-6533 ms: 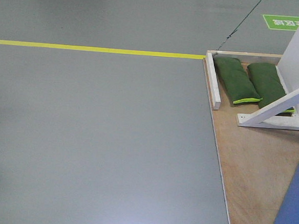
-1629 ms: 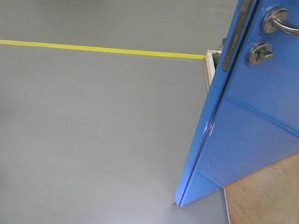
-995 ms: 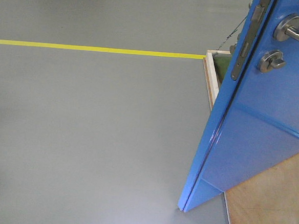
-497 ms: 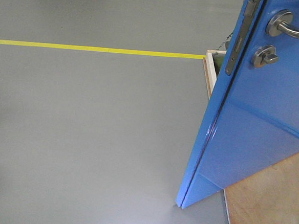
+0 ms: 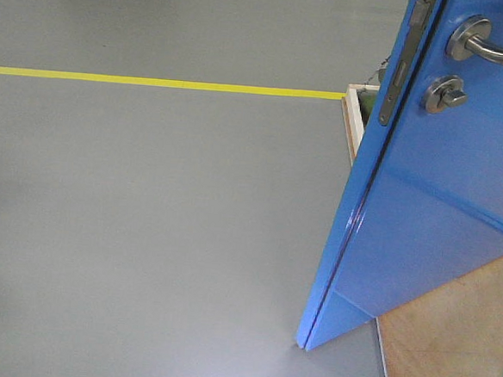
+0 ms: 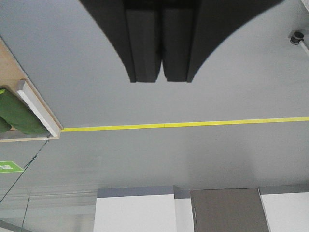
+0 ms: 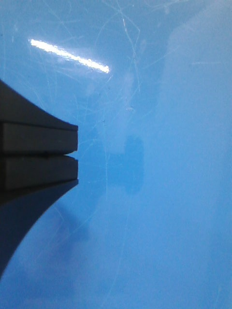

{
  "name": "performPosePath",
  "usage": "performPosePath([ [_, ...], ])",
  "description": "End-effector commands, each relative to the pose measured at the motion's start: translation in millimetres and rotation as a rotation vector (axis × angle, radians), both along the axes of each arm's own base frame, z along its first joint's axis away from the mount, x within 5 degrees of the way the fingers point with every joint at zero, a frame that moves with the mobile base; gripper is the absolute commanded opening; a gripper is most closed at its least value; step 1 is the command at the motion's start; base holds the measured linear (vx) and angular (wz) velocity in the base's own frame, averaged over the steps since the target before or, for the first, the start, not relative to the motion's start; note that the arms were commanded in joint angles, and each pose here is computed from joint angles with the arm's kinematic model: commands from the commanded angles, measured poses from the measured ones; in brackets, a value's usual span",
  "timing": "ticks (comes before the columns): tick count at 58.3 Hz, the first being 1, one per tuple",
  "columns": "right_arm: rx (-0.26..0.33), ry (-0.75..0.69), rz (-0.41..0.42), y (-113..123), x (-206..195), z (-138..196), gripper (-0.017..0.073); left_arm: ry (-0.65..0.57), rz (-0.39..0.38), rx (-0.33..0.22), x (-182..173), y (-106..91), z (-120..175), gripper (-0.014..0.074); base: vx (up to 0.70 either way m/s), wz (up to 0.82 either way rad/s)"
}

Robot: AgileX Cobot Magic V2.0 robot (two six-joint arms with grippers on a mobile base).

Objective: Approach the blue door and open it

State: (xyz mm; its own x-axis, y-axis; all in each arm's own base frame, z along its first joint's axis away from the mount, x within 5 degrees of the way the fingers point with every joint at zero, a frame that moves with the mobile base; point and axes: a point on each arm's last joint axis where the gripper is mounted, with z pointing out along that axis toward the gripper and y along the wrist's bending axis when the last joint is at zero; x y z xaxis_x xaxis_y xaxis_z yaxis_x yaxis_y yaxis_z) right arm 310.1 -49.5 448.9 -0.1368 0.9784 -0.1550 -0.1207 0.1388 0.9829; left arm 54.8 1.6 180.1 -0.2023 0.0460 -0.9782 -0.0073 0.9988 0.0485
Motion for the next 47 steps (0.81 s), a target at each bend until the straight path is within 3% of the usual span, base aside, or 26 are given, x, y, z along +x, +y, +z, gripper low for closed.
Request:
performPosePath([
  [1, 0.034, -0.083, 0.018, 4.0, -11.7, 23.1, 0.0012, -0.123, -0.011, -0.009, -0.5, -0.9, 17.1, 0.0073, 0.00, 0.00],
  [47, 0.034, -0.082, 0.015, 3.7, -11.6, 23.0, 0.0012, -0.123, -0.011, -0.009, -0.5, -0.9, 17.1, 0.0073, 0.00, 0.00],
])
